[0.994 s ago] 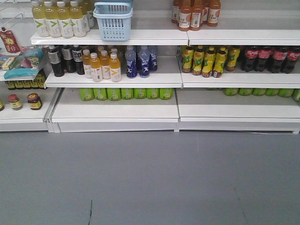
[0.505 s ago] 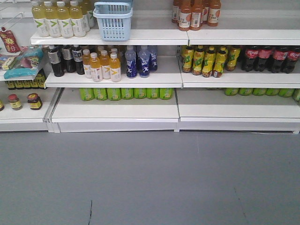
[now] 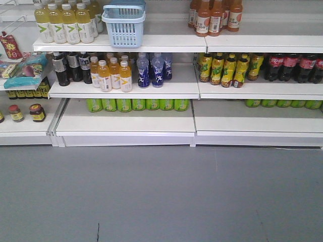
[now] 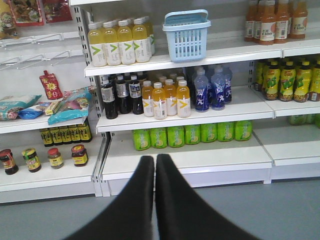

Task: Place coke in basket with both arms
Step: 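Drive the base toward the shelf holding the light-blue basket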

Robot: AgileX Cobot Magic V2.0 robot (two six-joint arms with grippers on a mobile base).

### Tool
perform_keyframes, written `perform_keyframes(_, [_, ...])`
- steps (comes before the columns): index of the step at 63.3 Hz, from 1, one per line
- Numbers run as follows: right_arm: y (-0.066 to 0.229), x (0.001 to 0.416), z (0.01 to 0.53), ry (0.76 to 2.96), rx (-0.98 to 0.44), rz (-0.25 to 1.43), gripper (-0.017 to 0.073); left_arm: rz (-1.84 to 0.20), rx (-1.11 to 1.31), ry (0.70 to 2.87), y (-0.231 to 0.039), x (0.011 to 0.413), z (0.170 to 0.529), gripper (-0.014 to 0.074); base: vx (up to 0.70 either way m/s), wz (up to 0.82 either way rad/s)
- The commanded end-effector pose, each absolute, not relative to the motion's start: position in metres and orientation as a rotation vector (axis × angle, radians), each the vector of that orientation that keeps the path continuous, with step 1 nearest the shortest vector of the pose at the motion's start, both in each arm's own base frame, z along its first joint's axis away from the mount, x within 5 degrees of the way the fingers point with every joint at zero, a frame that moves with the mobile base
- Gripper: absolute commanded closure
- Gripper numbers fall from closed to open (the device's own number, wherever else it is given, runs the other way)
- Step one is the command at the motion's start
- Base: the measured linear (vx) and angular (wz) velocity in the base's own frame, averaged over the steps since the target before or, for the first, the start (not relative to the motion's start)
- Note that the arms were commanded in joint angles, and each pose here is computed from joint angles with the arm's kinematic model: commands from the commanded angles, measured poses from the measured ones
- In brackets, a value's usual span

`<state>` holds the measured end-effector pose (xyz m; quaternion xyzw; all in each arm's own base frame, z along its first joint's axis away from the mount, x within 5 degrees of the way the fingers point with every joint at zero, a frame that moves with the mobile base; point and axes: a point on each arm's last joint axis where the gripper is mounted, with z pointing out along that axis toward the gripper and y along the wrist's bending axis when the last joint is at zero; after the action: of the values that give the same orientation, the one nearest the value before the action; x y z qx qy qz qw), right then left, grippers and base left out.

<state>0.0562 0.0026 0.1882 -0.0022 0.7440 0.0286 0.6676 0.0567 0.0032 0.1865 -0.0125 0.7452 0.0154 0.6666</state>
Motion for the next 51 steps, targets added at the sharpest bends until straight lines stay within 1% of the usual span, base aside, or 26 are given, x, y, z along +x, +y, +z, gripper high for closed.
perform_keyframes(1, [0.0023, 0.0559, 0.192, 1.6, -0.013, 0.052, 0.0564, 0.011, -0.035, 1.593, 0.0022, 0.0558, 0.1943, 0.0599, 0.15, -0.01])
perform_keyframes(51, [0.0023, 0.0559, 0.1921, 1.599, -0.013, 0.052, 0.0564, 0.011, -0.035, 1.593, 0.0022, 0.0558, 0.1943, 0.0599, 0.19, -0.02])
